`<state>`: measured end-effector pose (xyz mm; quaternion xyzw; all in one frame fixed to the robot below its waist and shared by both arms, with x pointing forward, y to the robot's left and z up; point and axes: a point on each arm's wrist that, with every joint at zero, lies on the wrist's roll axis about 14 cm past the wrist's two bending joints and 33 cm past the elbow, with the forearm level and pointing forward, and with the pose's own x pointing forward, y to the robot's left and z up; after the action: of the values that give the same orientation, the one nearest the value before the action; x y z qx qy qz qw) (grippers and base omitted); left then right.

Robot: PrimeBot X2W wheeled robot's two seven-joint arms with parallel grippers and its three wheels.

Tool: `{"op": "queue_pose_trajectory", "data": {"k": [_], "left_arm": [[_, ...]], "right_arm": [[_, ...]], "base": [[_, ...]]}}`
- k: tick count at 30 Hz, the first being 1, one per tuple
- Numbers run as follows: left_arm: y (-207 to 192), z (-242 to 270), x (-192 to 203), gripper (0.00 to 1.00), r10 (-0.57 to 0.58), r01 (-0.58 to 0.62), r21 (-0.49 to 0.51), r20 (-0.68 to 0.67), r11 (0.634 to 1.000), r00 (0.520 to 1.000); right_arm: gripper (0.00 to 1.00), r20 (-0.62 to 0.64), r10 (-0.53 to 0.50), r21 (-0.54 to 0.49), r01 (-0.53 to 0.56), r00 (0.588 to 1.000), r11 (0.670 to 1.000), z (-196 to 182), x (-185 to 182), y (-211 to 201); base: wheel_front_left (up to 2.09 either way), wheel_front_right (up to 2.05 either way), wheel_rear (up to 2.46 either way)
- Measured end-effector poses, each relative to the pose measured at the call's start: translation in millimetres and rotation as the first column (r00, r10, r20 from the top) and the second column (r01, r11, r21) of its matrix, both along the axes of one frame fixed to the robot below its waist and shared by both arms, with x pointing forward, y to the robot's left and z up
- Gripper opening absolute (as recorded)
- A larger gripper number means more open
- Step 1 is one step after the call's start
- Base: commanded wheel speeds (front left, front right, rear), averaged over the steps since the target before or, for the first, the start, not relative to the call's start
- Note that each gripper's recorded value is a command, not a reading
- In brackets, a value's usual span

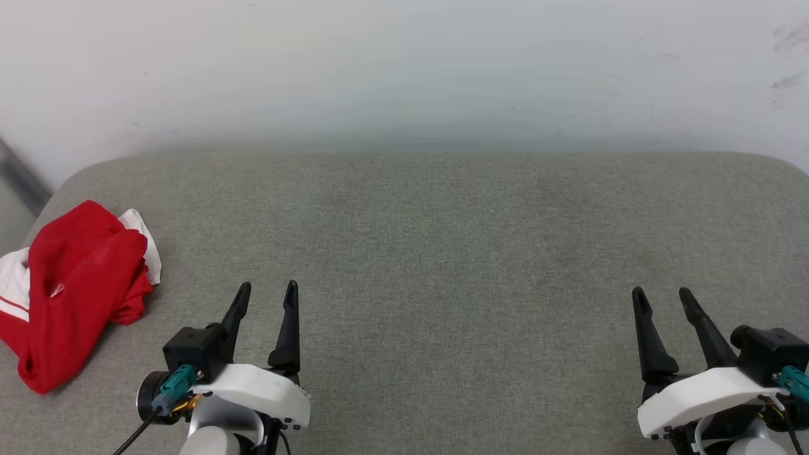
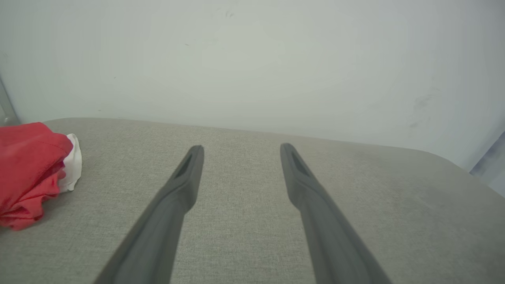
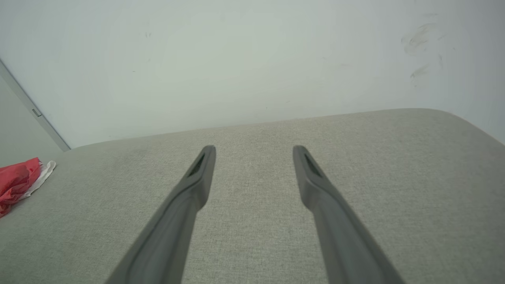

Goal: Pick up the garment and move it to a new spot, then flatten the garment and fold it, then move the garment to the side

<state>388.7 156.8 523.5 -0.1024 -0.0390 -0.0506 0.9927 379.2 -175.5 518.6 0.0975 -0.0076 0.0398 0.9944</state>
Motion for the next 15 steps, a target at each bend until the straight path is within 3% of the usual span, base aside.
{"op": "queue_pose_trajectory", "data": {"k": [15], "left_arm": [[-4.5, -5.2, 0.8, 1.00, -0.012, 0.012, 0.076, 0.005, 0.997, 1.000]], "right_arm": [[1.00, 0.006, 0.005, -0.090, -0.005, 1.000, 0.996, -0.2, 0.1, 1.7]], "base": [[0.00, 0.00, 0.00]]}}
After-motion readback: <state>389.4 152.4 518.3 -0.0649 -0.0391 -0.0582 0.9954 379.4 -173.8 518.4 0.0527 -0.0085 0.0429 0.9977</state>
